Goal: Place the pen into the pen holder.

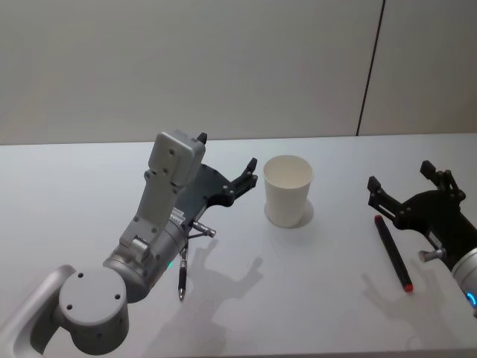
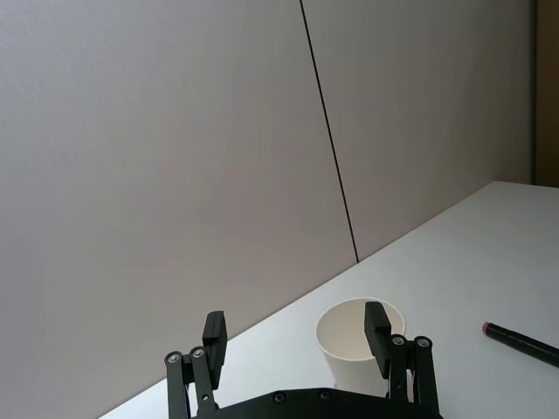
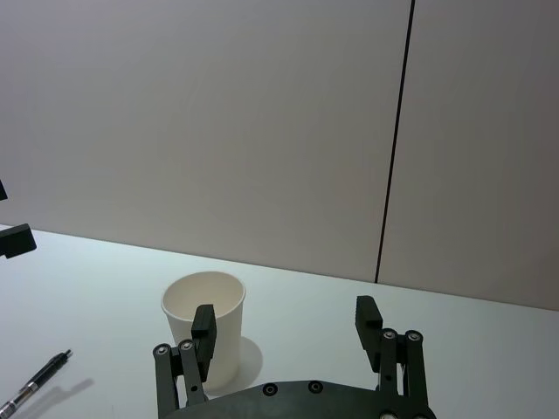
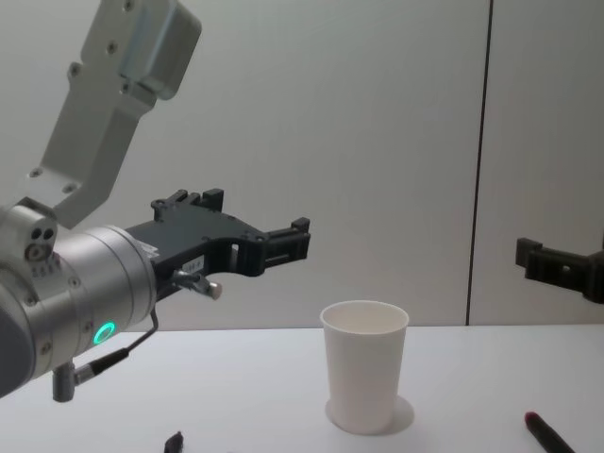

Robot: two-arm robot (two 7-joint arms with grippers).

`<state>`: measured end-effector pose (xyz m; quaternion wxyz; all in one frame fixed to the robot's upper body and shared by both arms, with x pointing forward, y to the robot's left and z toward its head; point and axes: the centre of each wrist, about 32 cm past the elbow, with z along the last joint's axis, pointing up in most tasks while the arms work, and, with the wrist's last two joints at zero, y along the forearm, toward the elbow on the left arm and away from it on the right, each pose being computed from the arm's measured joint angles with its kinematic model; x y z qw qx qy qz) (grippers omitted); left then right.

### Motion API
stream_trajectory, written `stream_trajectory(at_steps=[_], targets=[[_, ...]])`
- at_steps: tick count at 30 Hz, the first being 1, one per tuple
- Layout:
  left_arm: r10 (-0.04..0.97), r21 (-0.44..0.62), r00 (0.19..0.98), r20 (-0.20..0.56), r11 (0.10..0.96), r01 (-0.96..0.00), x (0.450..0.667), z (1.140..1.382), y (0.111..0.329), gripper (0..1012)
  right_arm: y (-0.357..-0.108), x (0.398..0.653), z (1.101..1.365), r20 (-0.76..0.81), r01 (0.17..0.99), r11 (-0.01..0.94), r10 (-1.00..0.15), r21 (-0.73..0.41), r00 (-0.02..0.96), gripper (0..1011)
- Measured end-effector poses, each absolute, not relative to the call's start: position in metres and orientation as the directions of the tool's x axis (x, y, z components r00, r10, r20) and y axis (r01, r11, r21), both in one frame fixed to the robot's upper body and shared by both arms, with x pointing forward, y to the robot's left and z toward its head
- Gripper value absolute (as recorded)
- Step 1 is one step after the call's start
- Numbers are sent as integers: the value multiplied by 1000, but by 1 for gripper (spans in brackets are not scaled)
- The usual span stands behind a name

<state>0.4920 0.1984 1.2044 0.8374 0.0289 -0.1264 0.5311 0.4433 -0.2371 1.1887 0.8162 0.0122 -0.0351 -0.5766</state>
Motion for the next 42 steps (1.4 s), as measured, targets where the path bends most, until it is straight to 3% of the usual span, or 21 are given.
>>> stream_trajectory(at_steps=[28, 42], targets=[[882, -86, 404, 242, 434, -897, 492, 1204, 198, 1004, -235, 443, 1189, 41, 942, 330, -944, 56, 328, 1001], [882, -86, 404, 242, 434, -897, 492, 1204, 198, 1004, -222, 444, 1194, 31, 969, 246, -968, -35, 248, 1001]])
